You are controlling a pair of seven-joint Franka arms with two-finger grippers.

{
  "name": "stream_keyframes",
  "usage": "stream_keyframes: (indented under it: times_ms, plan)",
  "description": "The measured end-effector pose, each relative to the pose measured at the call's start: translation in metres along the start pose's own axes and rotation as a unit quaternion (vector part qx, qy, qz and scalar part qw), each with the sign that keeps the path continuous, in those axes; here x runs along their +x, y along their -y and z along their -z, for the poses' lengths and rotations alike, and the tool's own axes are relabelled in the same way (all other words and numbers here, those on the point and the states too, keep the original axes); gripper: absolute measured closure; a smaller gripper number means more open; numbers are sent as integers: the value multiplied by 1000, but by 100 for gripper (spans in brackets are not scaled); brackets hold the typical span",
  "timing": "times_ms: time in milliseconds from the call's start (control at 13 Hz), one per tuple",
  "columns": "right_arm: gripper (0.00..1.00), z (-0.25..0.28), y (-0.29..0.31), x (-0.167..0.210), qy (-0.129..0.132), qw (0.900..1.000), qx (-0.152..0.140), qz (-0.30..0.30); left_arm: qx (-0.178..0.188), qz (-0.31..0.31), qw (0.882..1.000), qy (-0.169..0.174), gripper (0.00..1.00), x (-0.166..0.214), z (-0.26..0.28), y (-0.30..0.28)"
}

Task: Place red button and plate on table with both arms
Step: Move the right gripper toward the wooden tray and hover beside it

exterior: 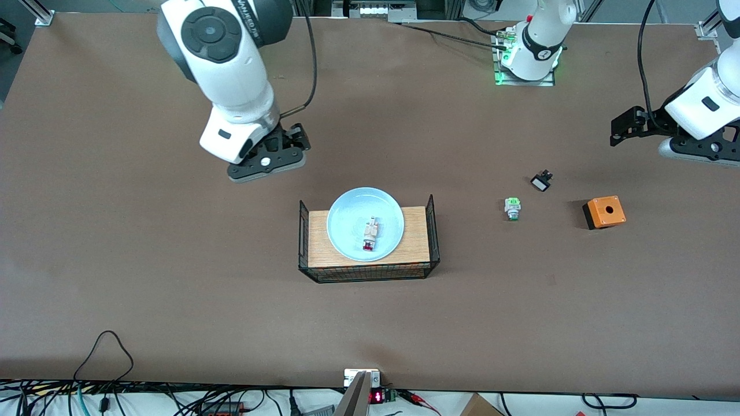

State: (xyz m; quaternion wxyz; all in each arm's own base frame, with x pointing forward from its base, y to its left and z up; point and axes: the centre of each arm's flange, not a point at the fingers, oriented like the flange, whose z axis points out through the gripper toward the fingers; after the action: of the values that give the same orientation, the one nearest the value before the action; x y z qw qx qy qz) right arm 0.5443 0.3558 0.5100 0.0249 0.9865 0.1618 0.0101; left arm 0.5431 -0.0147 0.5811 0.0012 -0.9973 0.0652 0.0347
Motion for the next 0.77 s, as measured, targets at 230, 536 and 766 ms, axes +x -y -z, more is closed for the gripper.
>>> stream_keyframes:
  times_ms: [230, 536, 766]
  plan:
    - [0, -6, 7, 1, -1, 1000, -2, 2, 0, 0, 1000, 0, 0, 0, 0, 0]
    - [0, -5, 15, -1, -5, 1000, -13, 13, 0, 0, 1000, 0, 0, 0, 0, 0]
    - [0, -6, 21, -2, -5, 1000, -16, 18, 0, 0, 1000, 0, 0, 0, 0, 0]
